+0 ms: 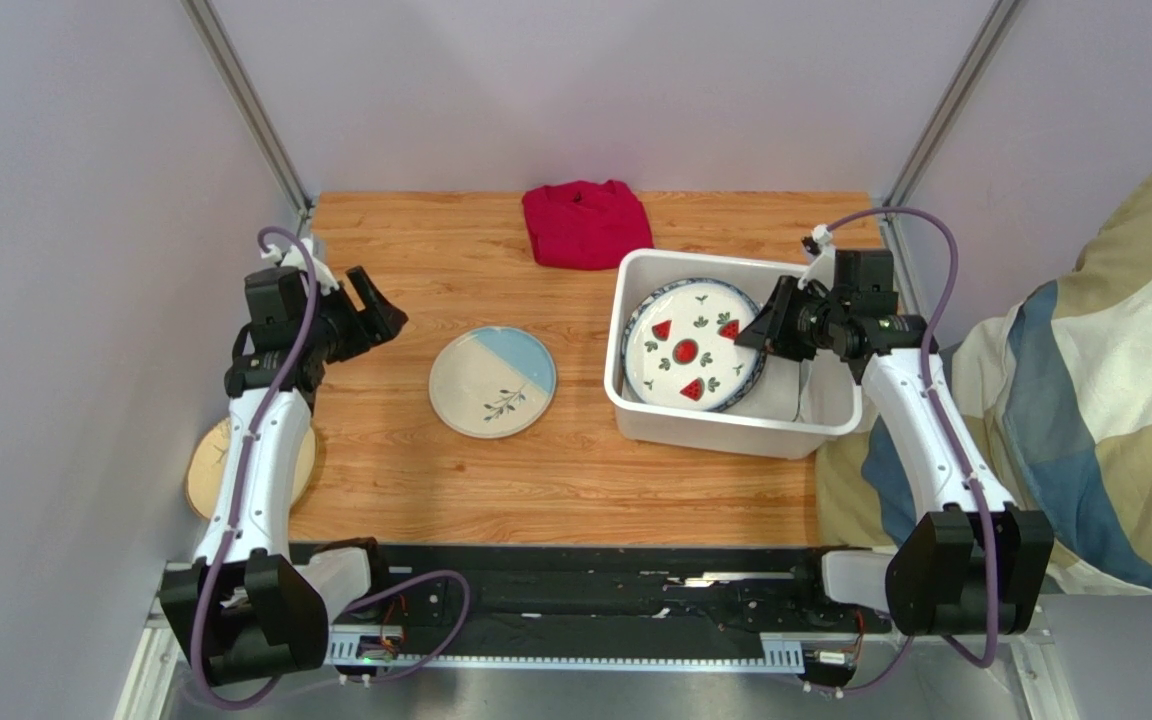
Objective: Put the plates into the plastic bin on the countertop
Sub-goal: Place the plate in the plastic bin.
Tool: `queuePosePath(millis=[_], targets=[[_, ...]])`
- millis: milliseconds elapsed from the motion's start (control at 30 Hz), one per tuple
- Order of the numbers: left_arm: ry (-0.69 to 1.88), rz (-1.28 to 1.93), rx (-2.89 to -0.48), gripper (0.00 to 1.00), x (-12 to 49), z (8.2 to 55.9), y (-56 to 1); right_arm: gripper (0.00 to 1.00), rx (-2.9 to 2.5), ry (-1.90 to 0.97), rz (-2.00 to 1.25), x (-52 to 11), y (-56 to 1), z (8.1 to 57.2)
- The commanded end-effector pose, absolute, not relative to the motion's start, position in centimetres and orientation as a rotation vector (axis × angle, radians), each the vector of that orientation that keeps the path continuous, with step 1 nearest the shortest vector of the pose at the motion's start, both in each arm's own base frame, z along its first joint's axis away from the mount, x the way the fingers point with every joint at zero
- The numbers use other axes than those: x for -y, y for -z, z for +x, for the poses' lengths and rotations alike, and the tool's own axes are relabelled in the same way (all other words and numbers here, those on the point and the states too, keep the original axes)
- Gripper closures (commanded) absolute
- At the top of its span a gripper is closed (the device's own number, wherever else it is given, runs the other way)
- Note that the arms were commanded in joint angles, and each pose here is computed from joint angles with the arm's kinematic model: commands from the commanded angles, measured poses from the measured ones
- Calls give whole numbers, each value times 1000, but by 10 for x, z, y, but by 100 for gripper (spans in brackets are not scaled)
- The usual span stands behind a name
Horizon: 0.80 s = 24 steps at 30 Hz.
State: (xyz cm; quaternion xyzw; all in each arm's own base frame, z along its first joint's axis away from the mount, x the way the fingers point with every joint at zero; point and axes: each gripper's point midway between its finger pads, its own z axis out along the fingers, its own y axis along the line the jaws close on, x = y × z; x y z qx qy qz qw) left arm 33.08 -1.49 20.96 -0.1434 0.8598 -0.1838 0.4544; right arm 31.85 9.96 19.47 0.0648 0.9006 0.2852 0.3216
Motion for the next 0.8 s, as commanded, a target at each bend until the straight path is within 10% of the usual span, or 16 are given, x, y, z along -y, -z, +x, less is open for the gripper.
queuePosePath(millis=[0,233,300,767], targets=[[372,-350,-2147,21,7,330,-206,69,-2324,-738,105,-108,-209,322],[116,-415,-2225,15,-19,319,-197,45,-2322,-629,101,-96,-223,319],[46,-423,-2226,15,-25,317,-198,22,-2320,-595,103,-91,-230,318],[-587,-400,-2285,7,-92,285,-200,14,-2201,-421,71,-67,-289,307]])
